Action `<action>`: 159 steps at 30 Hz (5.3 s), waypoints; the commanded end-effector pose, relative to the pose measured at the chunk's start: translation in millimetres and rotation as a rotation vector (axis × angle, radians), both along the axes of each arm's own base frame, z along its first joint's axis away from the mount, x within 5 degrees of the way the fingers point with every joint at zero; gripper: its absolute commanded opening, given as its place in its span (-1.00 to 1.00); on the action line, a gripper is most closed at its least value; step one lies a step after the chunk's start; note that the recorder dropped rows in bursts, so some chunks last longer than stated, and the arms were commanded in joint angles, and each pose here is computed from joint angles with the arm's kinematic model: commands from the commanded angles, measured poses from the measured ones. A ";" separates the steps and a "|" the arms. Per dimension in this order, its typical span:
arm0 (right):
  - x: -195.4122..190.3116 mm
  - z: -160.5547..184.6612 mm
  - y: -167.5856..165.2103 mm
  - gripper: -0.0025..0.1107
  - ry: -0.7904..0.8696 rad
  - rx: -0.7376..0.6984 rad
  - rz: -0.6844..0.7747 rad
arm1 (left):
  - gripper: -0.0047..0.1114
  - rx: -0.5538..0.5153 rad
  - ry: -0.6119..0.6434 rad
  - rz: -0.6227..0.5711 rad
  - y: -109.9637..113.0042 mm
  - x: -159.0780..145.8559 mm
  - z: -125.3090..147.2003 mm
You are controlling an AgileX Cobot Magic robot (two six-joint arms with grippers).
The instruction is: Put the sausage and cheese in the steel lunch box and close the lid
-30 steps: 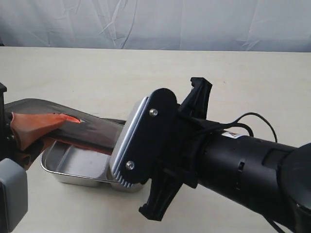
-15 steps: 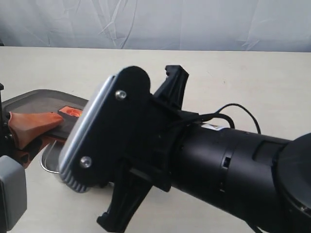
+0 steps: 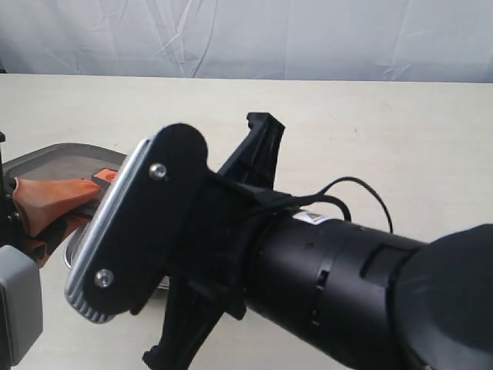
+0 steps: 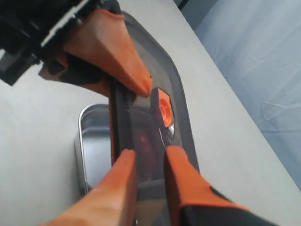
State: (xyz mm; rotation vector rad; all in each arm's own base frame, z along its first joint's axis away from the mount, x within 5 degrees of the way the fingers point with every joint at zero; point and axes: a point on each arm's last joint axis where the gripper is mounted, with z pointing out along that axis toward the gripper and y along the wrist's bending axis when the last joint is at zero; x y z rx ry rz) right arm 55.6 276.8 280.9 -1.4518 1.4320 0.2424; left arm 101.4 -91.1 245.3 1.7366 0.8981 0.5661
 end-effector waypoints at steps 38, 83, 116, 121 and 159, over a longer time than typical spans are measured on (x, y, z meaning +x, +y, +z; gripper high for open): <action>-8.2 -24.2 30.5 -0.95 -0.159 -0.154 -0.211 | -0.92 -0.092 0.063 -0.003 -2.3 -3.1 2.9; -5.5 -101.9 61.0 -0.96 -0.530 -0.455 -0.388 | -0.05 -0.511 0.174 0.314 58.1 -31.5 21.6; -13.2 -148.7 72.5 -0.96 -0.381 -0.559 -0.311 | -0.05 -0.623 0.262 0.260 52.6 -36.4 23.2; -14.9 -150.8 74.3 -0.96 -0.359 -0.555 -0.283 | -0.05 -0.623 0.262 0.260 52.6 -36.4 23.2; -9.2 -143.4 68.1 0.00 -0.425 -0.552 -0.391 | -0.05 -0.623 0.262 0.260 52.6 -36.4 23.2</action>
